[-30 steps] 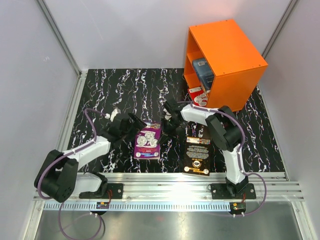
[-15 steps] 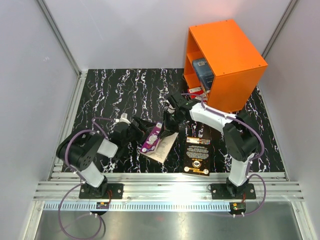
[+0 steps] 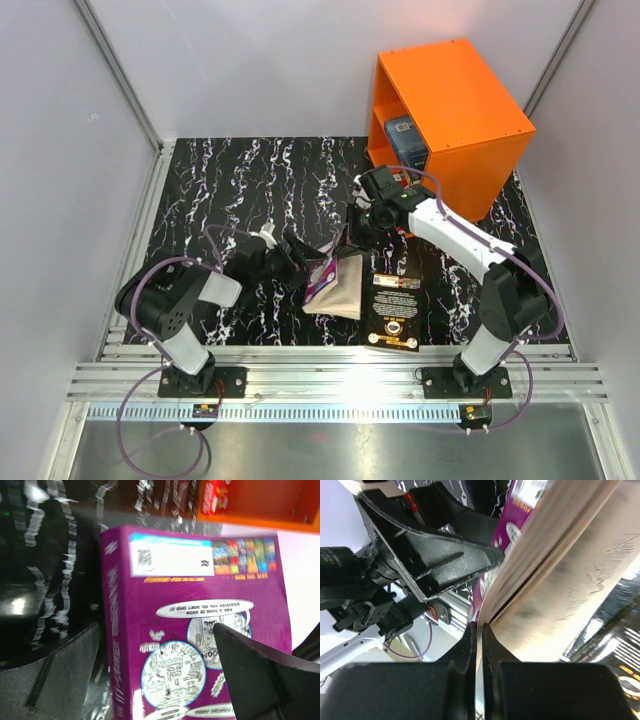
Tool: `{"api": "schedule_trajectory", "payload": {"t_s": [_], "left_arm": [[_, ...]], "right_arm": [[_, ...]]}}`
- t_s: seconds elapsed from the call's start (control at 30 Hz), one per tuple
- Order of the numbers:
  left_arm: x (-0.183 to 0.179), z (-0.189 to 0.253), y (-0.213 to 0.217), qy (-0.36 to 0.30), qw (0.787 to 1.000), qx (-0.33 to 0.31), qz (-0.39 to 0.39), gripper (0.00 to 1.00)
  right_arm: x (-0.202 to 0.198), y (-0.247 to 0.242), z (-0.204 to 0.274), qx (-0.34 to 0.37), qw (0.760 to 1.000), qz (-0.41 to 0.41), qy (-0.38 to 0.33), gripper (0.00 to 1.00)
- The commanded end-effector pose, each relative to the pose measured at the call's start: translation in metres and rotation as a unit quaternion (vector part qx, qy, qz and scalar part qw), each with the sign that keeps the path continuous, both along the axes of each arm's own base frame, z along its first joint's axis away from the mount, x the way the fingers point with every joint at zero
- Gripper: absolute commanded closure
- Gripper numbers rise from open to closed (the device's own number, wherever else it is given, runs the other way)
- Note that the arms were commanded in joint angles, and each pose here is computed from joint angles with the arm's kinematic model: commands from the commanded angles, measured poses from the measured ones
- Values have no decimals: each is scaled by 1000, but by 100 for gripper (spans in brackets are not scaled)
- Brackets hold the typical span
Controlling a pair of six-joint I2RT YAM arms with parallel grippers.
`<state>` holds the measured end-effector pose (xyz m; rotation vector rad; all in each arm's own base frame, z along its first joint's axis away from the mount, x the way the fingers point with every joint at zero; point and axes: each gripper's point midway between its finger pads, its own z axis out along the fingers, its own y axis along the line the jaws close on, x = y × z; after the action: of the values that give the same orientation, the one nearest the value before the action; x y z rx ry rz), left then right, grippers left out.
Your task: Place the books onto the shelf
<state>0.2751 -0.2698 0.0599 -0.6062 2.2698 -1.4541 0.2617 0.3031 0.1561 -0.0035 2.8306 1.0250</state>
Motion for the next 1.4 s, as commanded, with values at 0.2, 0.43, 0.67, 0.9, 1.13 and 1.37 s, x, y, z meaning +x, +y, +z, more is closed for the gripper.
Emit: {"api": "schedule_trajectory", "payload": {"t_s": [0.2, 0.43, 0.67, 0.9, 1.13, 1.37], "left_arm": [[-25, 50, -44, -5, 972, -208, -112, 2], [-32, 73, -72, -35, 954, -259, -149, 8], [-26, 94, -79, -55, 945, -277, -164, 45], [-23, 104, -84, -64, 940, -287, -175, 70], [-24, 108, -88, -60, 941, -270, -198, 100], [7, 60, -91, -51, 976, 15, -211, 100]], "right_arm": [[19, -3, 62, 54, 993, -4, -103, 100], [2, -16, 28, 38, 996, -13, -78, 100], [-30, -45, -30, -9, 999, -29, -43, 100], [-55, -71, -84, -66, 997, -36, -5, 100], [-70, -92, -108, -116, 992, -41, 18, 69], [-60, -125, 6, -157, 981, -81, -83, 0]]}}
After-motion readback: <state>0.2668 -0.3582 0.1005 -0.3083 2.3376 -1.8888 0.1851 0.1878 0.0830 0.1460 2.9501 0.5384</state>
